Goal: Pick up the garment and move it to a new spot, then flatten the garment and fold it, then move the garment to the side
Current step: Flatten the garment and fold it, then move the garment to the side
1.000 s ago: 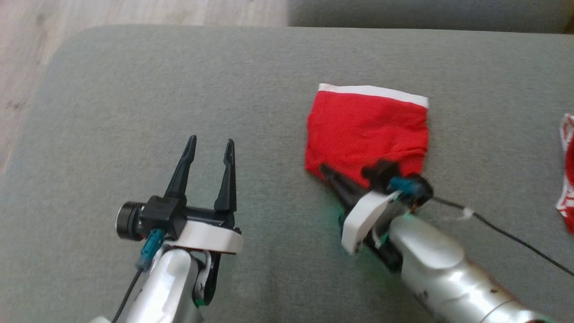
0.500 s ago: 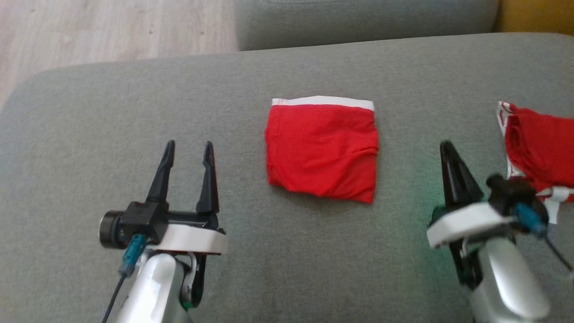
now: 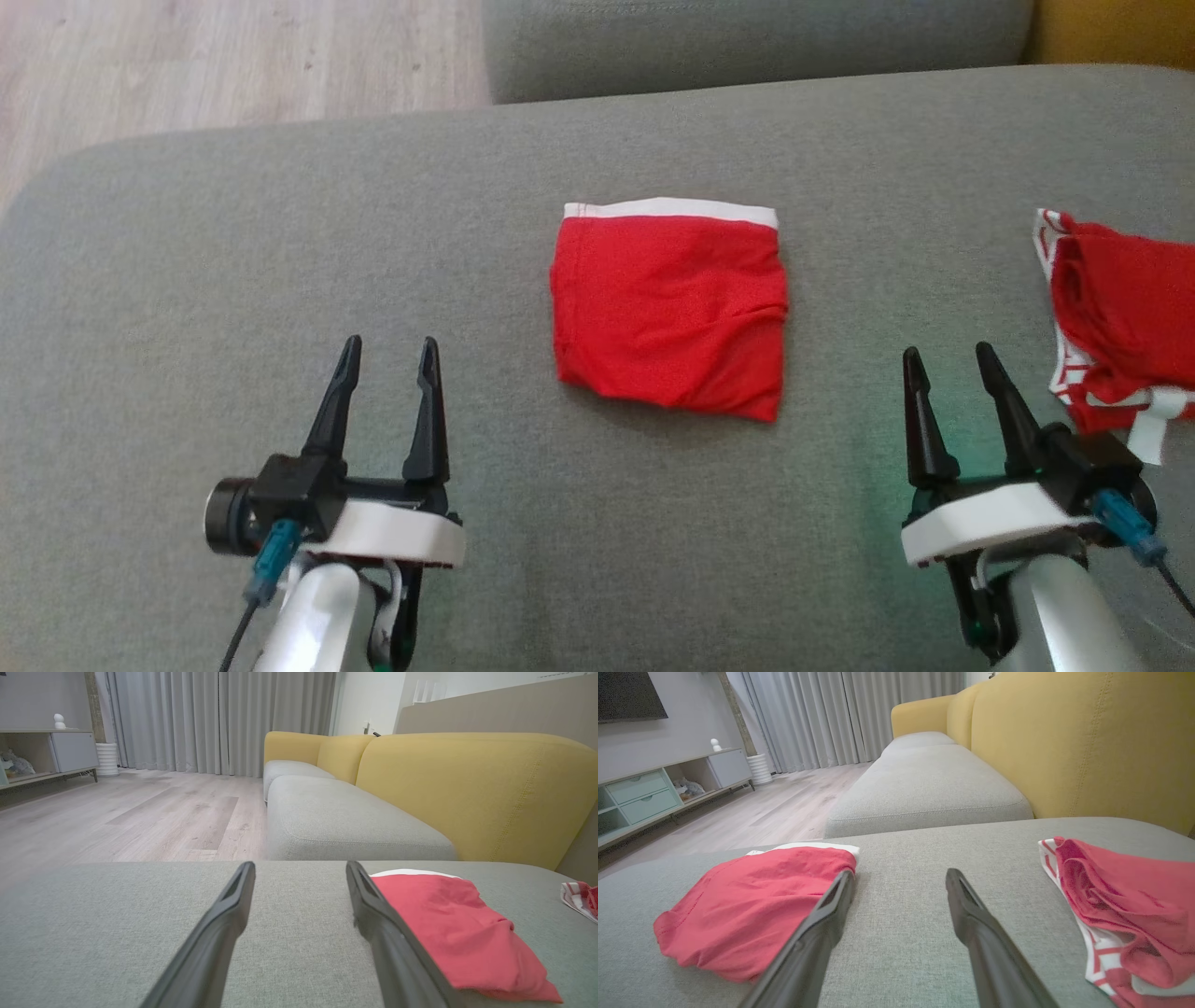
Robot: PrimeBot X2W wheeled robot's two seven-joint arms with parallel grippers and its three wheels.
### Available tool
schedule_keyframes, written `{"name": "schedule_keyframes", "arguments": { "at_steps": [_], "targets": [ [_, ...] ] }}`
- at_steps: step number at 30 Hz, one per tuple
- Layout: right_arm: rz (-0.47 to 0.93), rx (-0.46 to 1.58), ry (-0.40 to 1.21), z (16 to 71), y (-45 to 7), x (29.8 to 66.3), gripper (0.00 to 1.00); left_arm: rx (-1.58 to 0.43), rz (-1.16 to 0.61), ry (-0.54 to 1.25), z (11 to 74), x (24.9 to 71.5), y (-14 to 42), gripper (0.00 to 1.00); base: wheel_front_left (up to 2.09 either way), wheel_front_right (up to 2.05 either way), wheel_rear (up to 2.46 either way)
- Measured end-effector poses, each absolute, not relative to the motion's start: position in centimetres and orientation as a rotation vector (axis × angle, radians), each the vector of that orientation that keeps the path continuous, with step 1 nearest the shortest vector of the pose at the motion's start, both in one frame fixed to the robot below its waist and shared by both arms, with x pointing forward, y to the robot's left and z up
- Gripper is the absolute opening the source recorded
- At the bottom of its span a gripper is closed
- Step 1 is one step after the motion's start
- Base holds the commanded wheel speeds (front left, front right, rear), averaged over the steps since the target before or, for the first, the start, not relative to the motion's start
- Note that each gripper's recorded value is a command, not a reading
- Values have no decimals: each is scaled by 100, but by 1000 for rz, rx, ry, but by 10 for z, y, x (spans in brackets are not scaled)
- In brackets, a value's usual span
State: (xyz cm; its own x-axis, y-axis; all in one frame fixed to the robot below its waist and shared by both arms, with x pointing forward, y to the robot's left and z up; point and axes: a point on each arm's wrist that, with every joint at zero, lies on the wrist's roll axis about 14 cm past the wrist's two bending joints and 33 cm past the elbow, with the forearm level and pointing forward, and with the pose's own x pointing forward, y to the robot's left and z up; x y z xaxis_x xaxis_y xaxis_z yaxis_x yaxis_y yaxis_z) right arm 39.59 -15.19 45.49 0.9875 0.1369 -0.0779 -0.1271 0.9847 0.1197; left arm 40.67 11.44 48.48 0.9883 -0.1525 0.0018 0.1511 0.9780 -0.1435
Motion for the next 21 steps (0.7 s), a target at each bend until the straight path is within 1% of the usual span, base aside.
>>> {"name": "schedule_keyframes", "arguments": {
  "at_steps": [5,14,19,21],
  "targets": [
    [177,101,98,451,-137,412,100,-141,-145,13,483,409,118,100,0,0,0],
    [298,143,315,413,-87,452,100,-129,-97,36,473,413,135,100,0,0,0],
    [319,180,467,378,-71,455,100,-123,-69,59,466,410,145,100,0,0,0],
    [337,174,503,370,-64,456,100,-121,-57,66,463,409,148,100,0,0,0]
  ]
}}
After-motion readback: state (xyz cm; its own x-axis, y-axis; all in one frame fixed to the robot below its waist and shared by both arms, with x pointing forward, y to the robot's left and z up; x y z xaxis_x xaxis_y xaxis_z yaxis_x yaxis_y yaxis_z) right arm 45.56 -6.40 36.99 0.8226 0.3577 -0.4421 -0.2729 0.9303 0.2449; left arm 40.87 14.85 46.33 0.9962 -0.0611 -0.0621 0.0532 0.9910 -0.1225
